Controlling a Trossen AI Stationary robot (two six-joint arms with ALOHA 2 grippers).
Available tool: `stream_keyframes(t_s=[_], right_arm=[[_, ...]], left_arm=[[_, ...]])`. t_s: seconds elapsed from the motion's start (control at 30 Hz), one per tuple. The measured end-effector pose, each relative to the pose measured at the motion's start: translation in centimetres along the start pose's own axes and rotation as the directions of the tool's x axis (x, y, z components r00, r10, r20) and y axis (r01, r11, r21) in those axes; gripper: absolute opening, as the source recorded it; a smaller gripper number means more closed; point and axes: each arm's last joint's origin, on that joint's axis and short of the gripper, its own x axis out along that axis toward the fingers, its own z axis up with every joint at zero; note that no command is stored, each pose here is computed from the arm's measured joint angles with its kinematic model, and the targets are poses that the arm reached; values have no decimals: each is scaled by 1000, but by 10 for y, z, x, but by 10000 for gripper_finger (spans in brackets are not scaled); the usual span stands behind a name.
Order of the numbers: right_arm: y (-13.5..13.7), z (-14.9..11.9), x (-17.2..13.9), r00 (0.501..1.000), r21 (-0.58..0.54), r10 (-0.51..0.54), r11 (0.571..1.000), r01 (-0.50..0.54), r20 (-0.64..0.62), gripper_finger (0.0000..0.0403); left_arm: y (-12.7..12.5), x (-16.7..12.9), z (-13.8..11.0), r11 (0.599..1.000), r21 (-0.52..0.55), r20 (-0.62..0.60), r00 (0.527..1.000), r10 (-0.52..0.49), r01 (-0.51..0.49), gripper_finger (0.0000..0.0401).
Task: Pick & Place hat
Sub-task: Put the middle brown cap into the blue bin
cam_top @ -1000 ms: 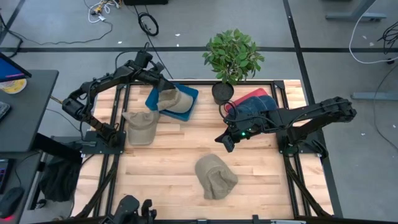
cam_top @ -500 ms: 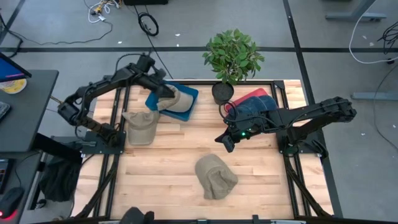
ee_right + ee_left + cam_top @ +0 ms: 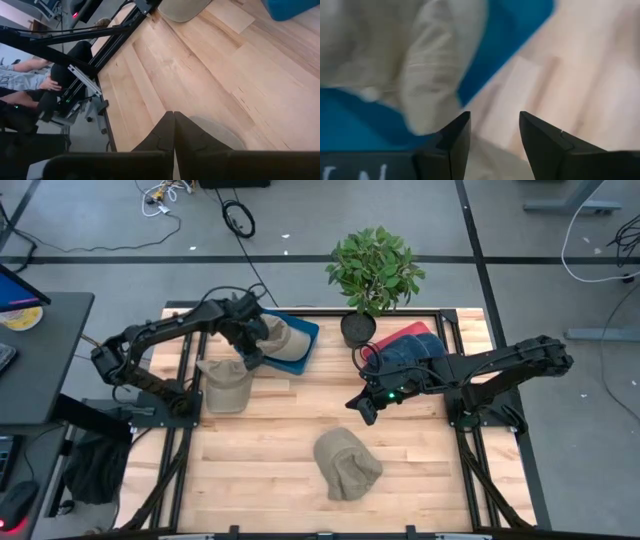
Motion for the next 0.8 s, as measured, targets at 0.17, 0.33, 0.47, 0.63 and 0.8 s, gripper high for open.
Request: stream_keyframes(t_s=[0.17, 0.33, 0.47, 0.63, 0.8], right_arm=[[0, 0, 0, 1000, -2, 0, 1000, 0, 0, 6], [0, 0, 0, 1000, -10, 0, 1000, 0, 0, 6], [0, 0, 0, 1000, -24, 0, 1000, 0, -1, 6], [0, 0, 0, 1000, -42, 0, 999, 0, -1, 6], [0, 0, 0, 1000, -60, 0, 998, 0, -2, 6]], left_arm=[[3, 0, 0, 992, -14, -18, 992, 125, -125, 165], [5, 0, 2, 984, -21, 0, 984, 179, -179, 165], [5, 0, 3, 983, -38, 7, 984, 179, -178, 165], [8, 5, 4, 968, -36, -26, 968, 249, -250, 165], [15, 17, 5, 948, -31, -88, 946, 312, -316, 165]])
